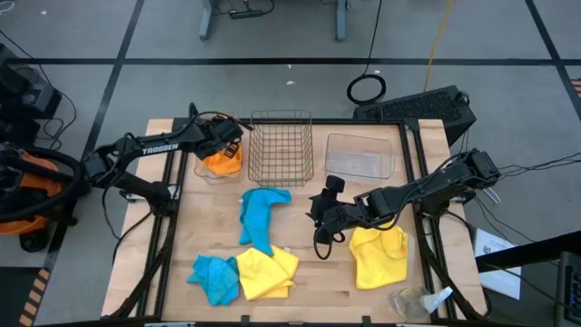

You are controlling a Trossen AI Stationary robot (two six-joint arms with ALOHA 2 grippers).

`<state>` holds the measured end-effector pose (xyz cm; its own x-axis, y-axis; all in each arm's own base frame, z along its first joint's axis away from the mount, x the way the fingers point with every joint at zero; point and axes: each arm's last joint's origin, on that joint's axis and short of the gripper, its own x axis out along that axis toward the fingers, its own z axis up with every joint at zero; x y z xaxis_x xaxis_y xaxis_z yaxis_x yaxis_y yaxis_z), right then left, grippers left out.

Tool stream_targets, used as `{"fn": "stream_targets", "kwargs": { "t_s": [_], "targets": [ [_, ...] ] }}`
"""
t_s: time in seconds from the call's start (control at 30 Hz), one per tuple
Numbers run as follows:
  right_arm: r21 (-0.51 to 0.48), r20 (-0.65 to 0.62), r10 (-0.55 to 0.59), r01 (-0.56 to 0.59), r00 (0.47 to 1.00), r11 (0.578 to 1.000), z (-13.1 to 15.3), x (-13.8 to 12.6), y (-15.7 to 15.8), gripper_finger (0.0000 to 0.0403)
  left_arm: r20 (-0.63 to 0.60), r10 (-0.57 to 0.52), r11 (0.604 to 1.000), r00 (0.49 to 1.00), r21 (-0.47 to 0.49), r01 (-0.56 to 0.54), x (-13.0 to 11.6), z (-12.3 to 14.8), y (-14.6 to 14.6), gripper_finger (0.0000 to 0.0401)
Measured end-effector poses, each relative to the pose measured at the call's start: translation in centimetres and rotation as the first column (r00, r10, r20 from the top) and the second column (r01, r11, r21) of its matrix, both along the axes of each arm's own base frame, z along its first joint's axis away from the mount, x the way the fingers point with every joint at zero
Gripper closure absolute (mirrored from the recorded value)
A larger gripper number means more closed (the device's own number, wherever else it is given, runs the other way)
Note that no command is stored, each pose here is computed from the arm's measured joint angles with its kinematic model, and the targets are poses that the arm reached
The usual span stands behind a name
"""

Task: Sort microfiber towel by color & place in baskets
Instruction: Put the orange microfiber cloth into the left transparent bin

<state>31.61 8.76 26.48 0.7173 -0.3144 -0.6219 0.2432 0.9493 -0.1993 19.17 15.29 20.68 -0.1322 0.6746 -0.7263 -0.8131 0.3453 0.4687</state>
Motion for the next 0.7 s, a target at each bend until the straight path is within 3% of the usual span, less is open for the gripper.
{"fn": "stream_targets", "kwargs": {
  "t_s": [0.2,0.4,0.57,0.7],
  "targets": [
    [0.0,0.001,-0.001,0.001,1.0,1.0,0.0,0.0,0.0,0.02,0.002,-0.01,1.0,1.0,-0.004,0.01,-0.2,1.5,-0.7,0.0197],
    [0.002,0.007,-0.001,0.001,1.0,1.0,0.1,0.1,0.0,0.02,0.026,-0.091,0.996,0.996,-0.006,0.091,0.7,3.4,-1.4,0.0189],
    [0.003,0.011,-0.001,0.001,1.0,1.0,0.1,0.1,0.0,0.02,0.035,-0.133,0.991,0.991,-0.024,0.134,0.9,3.9,-1.3,0.0212],
    [0.003,0.011,-0.001,0.001,1.0,1.0,0.1,0.1,0.0,0.02,0.011,-0.117,0.991,0.993,-0.058,0.117,0.3,3.1,-0.5,0.0271]
  ]
}}
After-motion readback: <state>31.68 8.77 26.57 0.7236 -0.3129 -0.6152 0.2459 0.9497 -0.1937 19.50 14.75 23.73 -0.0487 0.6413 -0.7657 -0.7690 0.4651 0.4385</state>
